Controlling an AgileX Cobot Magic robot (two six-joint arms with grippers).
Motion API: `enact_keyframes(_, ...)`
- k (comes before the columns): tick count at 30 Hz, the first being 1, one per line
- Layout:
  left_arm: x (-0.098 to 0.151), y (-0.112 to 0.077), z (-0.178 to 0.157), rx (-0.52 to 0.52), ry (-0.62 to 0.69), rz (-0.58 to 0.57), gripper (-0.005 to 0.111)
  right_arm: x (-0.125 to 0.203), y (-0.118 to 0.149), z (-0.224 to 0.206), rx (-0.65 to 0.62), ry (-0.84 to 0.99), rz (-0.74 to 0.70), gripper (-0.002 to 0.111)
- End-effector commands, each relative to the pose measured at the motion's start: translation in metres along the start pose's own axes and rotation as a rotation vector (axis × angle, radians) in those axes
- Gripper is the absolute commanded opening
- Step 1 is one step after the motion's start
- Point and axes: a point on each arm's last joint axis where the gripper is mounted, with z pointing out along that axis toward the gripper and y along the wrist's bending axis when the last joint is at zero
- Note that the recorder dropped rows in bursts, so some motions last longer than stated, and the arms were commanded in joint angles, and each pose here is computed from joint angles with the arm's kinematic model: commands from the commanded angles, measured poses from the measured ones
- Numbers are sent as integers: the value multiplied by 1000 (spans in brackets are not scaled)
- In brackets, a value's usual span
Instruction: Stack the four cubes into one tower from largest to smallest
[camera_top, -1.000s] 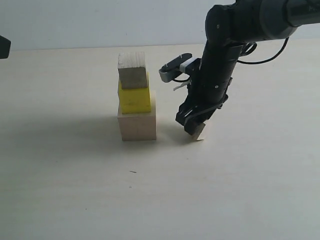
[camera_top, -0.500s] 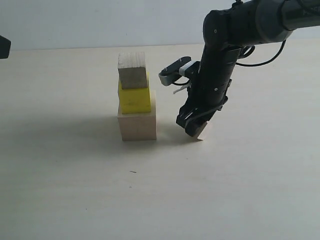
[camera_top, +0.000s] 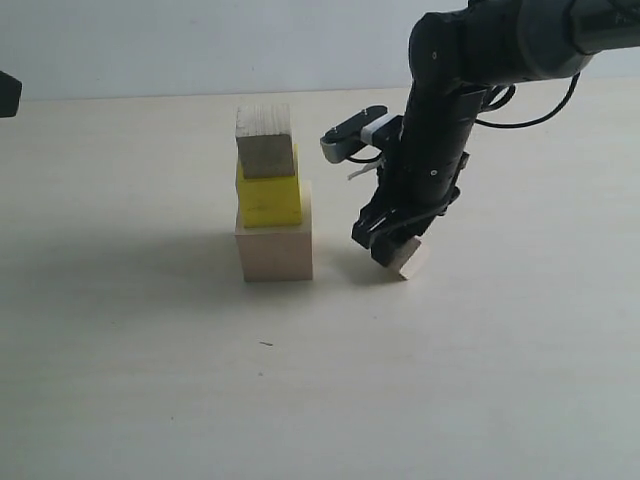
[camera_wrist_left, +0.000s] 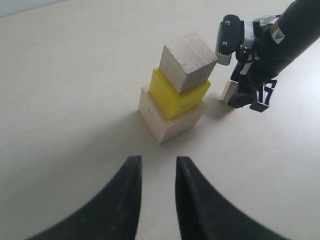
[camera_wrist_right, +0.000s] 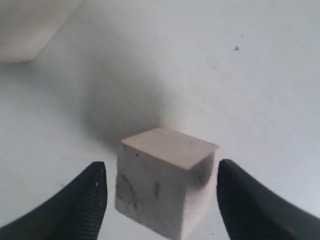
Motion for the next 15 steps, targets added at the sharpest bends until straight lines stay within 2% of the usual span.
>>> enact_keyframes(1, 0, 0, 1, 7, -1, -7, 26, -4, 2, -21, 17, -53, -4, 65)
enact_keyframes(15, 9, 2, 8, 6, 20, -21, 26, -5, -1, -26, 55, -65, -56, 66)
